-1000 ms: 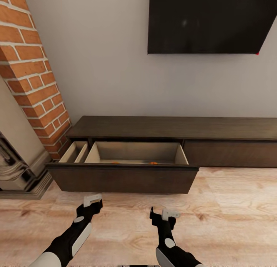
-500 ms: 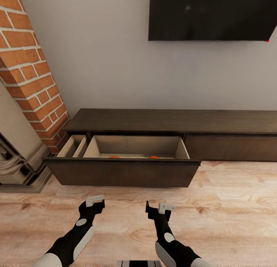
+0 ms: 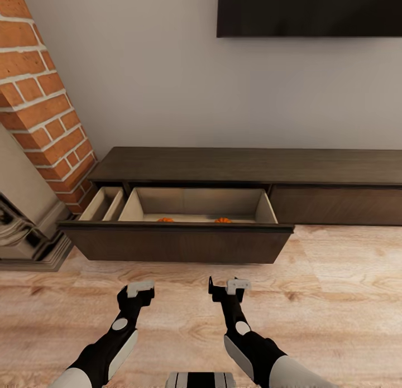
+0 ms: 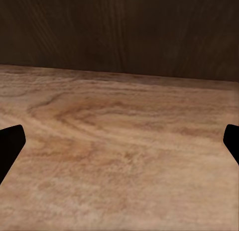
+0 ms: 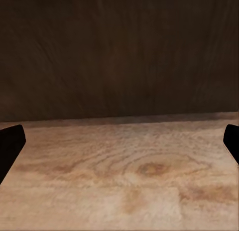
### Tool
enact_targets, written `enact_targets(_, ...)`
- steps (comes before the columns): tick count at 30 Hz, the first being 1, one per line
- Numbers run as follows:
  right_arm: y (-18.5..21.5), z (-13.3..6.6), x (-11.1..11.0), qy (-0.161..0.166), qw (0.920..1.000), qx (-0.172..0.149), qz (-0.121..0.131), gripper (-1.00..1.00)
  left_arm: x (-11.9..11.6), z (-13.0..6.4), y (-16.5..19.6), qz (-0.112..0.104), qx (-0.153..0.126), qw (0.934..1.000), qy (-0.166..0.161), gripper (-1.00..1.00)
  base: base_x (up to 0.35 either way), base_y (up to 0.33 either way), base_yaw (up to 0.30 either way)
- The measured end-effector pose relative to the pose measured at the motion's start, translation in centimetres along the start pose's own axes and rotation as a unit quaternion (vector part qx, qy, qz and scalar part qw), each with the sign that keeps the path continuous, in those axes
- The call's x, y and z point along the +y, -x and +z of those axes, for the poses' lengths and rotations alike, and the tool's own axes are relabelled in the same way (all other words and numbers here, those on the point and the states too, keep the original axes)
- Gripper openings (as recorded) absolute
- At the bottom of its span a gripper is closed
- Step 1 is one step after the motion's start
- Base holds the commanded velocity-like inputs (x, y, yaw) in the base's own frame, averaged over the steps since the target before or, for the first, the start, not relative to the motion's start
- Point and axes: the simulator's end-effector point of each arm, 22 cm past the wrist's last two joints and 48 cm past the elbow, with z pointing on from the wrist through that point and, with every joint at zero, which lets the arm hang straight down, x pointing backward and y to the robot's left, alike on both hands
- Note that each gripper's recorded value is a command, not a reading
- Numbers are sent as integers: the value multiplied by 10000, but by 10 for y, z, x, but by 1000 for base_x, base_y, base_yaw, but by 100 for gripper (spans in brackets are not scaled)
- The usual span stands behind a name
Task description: Place each of the two pumpkins and all three candles from the living room inside a cabinet in the living room (use any cabinet), then make sure every cabinet is closed, and position the cauldron so it is next to a table in the living room.
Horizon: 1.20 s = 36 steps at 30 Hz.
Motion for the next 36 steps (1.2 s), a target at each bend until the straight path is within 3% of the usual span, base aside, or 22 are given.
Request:
enact_targets(10, 4, 7, -4, 4, 10000, -83, -10, 100, -1, 3, -4, -3, 10, 10000, -9, 100, 0, 0, 0)
enact_targets(14, 11, 8, 2, 191, 9992, -326, 102, 100, -2, 4, -11, 5, 64, 10000, -9, 100, 0, 0, 0)
enact_targets(20, 2, 10, 7, 427, 9983, -359, 175, 100, -2, 8, -25, 29, 176, 9998, -5, 100, 0, 0, 0)
enact_targets(26, 7, 16, -19, 105, 9979, -433, 474, 100, -5, 8, -31, 77, 216, 9997, -18, 100, 0, 0, 0)
enact_targets(36, 9, 17, -28, -17, 9974, -459, 561, 100, -4, 8, -31, 87, 219, 9997, 0, 100, 36, 0, 0)
